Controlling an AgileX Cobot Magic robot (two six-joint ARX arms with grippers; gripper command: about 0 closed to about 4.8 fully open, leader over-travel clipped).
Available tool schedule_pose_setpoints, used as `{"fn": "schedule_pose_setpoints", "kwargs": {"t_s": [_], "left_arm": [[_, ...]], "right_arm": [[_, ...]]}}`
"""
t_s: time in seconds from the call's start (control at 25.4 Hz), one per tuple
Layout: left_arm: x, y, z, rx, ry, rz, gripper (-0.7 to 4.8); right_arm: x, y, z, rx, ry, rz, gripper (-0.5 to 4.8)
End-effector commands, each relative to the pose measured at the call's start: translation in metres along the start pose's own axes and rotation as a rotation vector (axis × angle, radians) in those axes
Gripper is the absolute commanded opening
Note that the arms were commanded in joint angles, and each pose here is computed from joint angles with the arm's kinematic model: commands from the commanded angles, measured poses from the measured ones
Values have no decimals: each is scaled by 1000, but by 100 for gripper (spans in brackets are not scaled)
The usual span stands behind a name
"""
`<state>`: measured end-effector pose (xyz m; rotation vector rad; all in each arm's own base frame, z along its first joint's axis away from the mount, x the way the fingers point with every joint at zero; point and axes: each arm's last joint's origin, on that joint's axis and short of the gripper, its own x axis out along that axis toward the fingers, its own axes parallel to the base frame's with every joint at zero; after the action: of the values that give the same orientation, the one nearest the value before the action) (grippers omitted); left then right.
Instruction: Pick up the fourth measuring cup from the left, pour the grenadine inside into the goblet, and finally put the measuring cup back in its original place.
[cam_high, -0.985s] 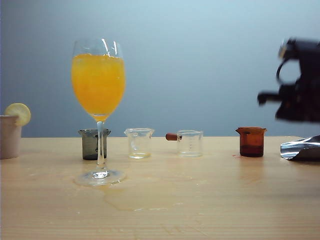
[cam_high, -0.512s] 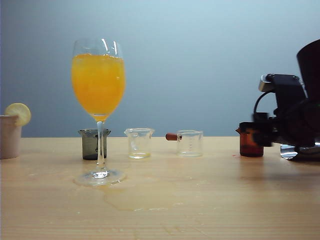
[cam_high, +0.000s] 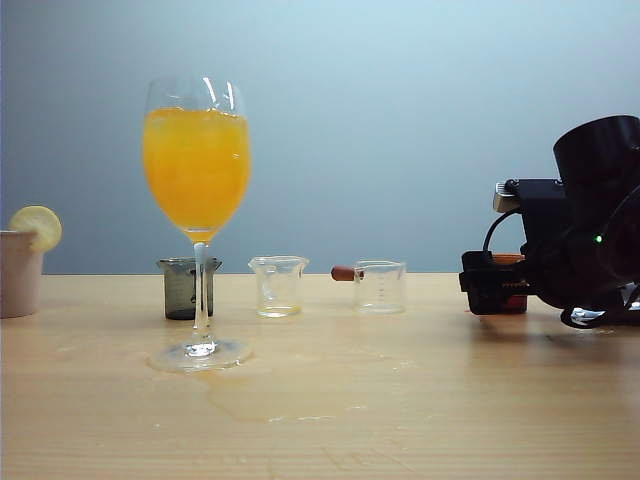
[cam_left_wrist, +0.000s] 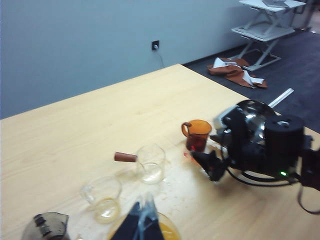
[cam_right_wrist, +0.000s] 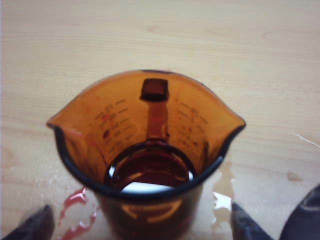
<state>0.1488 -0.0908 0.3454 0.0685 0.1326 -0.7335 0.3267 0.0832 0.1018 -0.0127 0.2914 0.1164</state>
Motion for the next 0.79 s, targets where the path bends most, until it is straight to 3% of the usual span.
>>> {"fn": "schedule_pose_setpoints", "kwargs": {"t_s": [0.04,0.67,0.79], "left_arm": [[-1,-1,1,-6,3,-41,-5],[-1,-2,-6,-23,75,-52,-5],[-1,-2,-7,-25,82,-52,-5]], "right_arm": [[3,1,5,1,-22,-2,464],[32,1,20,-15,-45,-33,461],[36,1,18,-16,-31,-37,417]]}}
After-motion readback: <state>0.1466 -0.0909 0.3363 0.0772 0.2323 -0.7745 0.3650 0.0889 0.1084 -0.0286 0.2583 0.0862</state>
